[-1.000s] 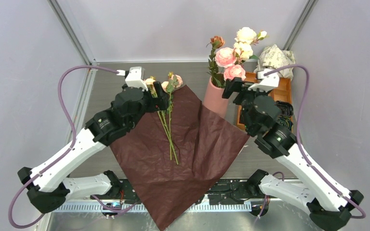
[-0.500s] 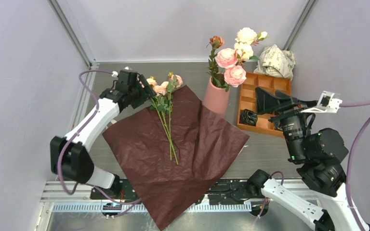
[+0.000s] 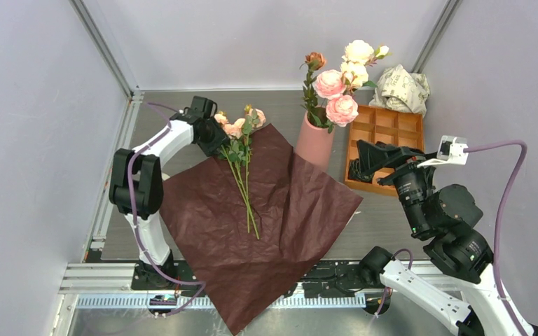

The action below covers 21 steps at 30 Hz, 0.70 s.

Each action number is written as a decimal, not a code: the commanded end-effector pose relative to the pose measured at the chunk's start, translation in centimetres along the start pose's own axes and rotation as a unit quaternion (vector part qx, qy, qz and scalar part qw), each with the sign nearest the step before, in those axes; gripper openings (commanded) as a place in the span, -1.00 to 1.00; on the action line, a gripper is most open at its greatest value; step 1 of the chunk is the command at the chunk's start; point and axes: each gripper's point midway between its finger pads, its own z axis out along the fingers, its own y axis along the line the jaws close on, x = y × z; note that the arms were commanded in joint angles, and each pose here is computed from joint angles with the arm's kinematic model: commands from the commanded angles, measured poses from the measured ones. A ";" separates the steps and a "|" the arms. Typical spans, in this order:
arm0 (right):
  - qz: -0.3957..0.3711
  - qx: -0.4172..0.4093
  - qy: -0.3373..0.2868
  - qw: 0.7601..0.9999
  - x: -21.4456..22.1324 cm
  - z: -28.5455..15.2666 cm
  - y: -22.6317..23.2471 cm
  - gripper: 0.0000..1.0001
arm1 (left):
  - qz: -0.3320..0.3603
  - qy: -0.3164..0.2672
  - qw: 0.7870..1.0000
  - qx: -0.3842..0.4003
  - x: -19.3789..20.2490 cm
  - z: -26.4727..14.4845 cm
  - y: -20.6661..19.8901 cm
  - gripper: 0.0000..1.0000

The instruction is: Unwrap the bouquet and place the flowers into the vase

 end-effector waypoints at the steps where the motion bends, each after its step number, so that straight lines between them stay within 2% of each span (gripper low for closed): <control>1: 0.011 -0.003 -0.007 1.000 -0.2 -0.3 -0.1 0.90 | -0.004 -0.026 0.999 -0.018 -2.1 0.0 -0.8 -0.03; 12: -0.006 0.013 -0.009 1.000 -0.1 -0.4 -0.9 0.93 | -0.005 -0.022 0.997 -0.073 -2.0 1.9 1.3 -0.25; 21: -0.006 0.014 -0.005 1.000 0.1 -0.5 -1.0 0.93 | -0.003 -0.002 0.996 -0.085 -1.6 4.3 1.4 -0.30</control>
